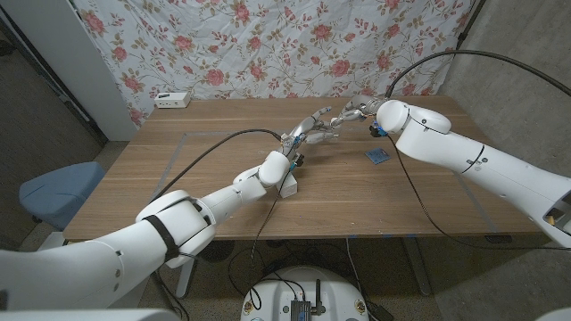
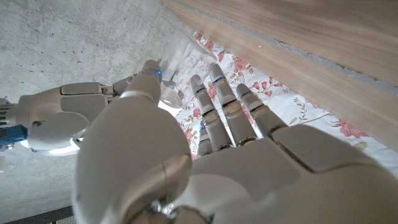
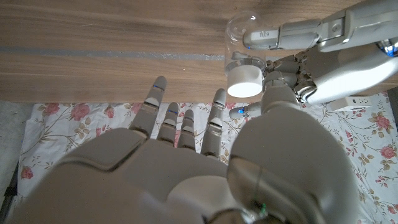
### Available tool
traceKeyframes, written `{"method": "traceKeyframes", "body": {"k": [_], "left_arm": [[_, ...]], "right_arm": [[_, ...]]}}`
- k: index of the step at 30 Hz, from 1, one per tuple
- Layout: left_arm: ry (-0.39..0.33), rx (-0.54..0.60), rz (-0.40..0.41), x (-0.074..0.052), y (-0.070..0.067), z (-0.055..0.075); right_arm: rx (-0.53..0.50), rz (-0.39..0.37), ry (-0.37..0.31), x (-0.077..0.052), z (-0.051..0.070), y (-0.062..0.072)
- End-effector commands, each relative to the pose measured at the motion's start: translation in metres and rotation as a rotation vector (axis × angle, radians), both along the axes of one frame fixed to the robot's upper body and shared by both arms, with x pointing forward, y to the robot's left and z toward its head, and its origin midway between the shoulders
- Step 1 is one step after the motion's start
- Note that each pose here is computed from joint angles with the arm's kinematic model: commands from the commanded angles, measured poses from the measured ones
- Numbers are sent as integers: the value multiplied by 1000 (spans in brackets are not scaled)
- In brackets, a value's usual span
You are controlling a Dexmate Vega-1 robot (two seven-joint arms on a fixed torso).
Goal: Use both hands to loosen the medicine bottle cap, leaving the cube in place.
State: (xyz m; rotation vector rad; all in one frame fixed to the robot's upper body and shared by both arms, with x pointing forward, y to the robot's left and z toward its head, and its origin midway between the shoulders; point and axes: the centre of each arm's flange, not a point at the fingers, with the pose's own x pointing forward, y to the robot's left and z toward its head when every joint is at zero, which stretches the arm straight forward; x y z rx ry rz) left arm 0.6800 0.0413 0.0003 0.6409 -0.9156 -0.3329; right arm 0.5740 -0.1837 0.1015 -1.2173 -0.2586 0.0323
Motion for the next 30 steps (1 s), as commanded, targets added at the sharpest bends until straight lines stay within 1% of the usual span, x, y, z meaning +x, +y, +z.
{"method": "traceKeyframes", "body": {"k": [1,14,30], "left_arm": [[2,6,-2,2,-2,3],[-1,5,-3,2,-4,4],[-1,1,-7,-1,-5,1]], "right_arm": [[6,-11,-9,5,0,0],[8,-11,-12,7,-1,-1],[8,-19,-16,4,-3,-1]]}}
